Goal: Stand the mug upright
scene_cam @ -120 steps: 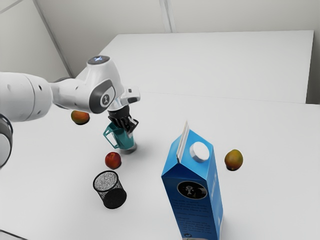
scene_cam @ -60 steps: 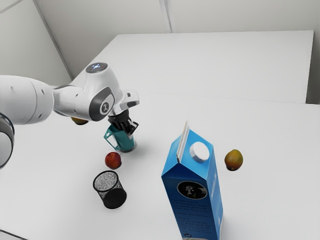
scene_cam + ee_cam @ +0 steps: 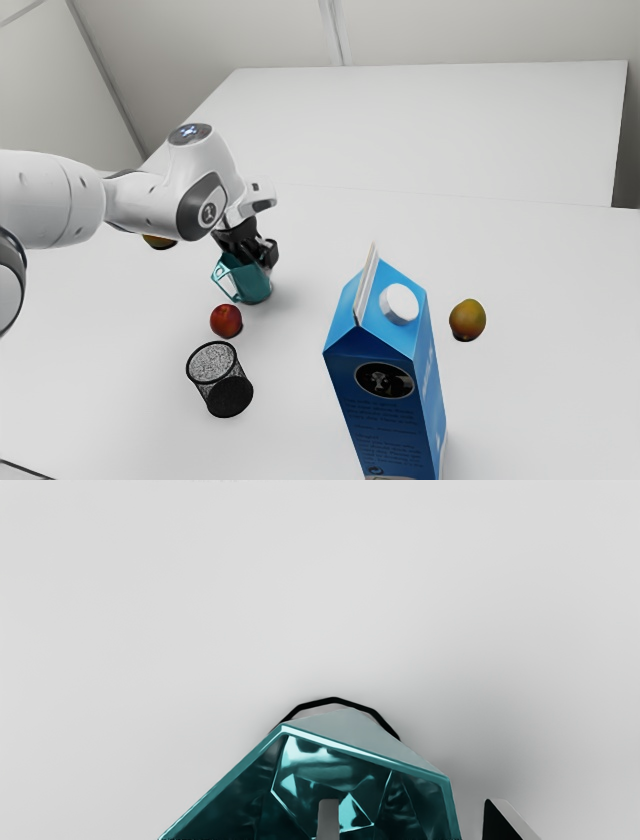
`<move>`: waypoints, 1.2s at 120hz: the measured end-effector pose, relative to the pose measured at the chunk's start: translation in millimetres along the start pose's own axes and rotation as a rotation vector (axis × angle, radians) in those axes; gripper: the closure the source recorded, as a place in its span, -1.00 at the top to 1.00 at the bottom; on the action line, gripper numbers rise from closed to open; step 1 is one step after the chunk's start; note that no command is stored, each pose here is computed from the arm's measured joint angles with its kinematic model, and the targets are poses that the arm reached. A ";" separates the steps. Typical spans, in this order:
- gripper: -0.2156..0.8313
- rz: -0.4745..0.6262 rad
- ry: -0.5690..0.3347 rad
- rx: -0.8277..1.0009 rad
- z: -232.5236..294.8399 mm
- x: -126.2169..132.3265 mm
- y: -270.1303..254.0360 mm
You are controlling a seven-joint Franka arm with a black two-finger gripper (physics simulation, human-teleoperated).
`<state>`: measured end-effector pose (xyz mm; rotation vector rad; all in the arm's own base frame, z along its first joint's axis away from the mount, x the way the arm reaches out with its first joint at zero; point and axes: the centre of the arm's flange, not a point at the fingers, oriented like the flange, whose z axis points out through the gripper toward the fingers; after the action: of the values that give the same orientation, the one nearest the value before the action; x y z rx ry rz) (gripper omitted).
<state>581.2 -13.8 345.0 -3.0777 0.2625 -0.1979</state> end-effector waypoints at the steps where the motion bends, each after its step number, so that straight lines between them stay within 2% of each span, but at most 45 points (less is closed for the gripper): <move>1: -0.03 0.000 0.001 0.000 -0.3 0.1 0.1; 19: 0.27 0.000 0.015 -0.005 -9.1 1.1 0.5; 38: 0.44 0.000 0.042 -0.012 -27.3 1.0 2.0; 88: 0.57 -0.007 0.137 -0.044 -107.6 -11.1 4.7; 102: 0.58 -0.011 0.145 -0.043 -143.3 3.4 -0.2; 120: 0.58 -0.027 0.079 -0.046 -185.5 39.9 -9.5; 144: 0.59 -0.014 -0.084 -0.069 -190.4 42.5 1.0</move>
<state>597.6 -28.8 538.8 -3.1473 0.2490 -0.0618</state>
